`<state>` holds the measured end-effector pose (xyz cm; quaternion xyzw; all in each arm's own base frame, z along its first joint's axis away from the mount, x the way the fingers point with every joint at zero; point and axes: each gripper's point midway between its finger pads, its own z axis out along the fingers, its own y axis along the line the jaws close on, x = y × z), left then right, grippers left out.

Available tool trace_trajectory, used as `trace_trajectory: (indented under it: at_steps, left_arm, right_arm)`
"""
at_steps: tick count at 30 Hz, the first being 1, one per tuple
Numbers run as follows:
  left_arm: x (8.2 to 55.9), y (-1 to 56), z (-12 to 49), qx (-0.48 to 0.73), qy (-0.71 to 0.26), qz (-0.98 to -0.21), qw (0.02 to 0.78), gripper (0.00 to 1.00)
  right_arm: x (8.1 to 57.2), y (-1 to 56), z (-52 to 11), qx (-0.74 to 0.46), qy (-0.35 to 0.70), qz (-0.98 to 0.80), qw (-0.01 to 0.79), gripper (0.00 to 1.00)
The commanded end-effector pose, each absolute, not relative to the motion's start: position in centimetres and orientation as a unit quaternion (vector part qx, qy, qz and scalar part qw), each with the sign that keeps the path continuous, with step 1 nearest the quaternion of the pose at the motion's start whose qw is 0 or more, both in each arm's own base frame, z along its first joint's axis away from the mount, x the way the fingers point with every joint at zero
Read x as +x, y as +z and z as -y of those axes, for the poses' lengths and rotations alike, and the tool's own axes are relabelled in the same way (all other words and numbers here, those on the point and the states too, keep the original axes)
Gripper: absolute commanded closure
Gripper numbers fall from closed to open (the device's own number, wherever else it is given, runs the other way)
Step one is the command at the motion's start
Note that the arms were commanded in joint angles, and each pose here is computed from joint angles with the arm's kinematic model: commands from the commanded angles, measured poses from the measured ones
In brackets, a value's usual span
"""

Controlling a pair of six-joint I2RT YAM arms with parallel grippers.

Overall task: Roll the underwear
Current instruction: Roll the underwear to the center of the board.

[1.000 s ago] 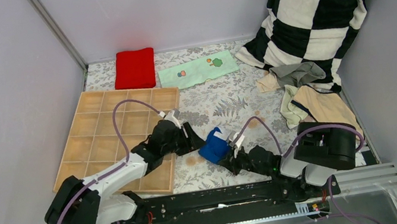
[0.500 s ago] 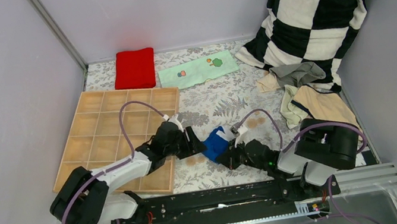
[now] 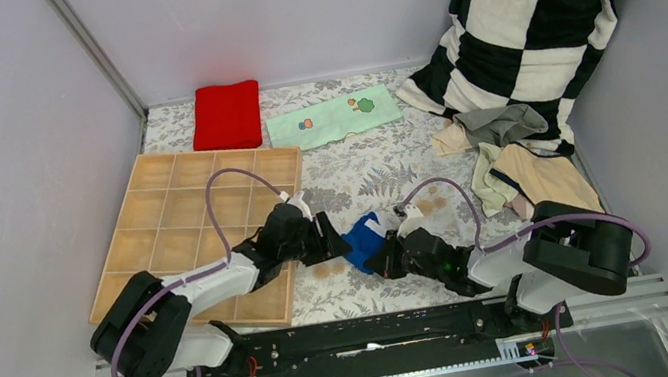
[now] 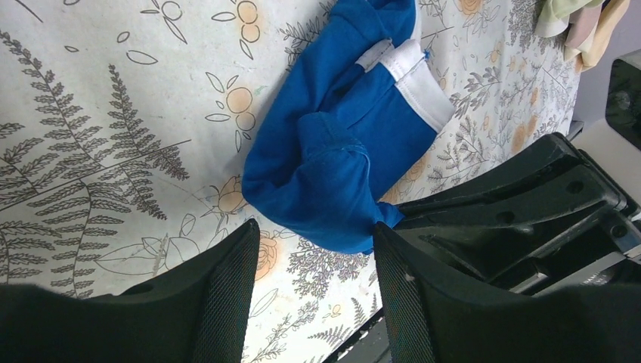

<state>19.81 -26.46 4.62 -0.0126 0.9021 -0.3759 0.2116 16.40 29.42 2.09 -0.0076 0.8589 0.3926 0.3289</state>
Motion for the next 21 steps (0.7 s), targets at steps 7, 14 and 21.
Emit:
trace_trajectory:
  at_steps: [7,14,21]
  left_arm:
    - [20.6,5.0,27.8,0.009,-0.393,-0.892,0.225,0.39]
    - [20.7,4.8,27.9,0.012,-0.391,-0.893,0.224,0.39]
    - [20.9,4.4,28.0,0.008,-0.389,-0.894,0.223,0.35]
  right_arm:
    - [14.8,-4.6,-24.3,0.081,0.259,-0.931,0.244,1.0]
    - [14.6,-5.5,-23.1,0.116,0.232,-0.938,0.231,1.0]
    - [14.4,-5.8,-22.0,0.136,0.212,-0.943,0.217,1.0]
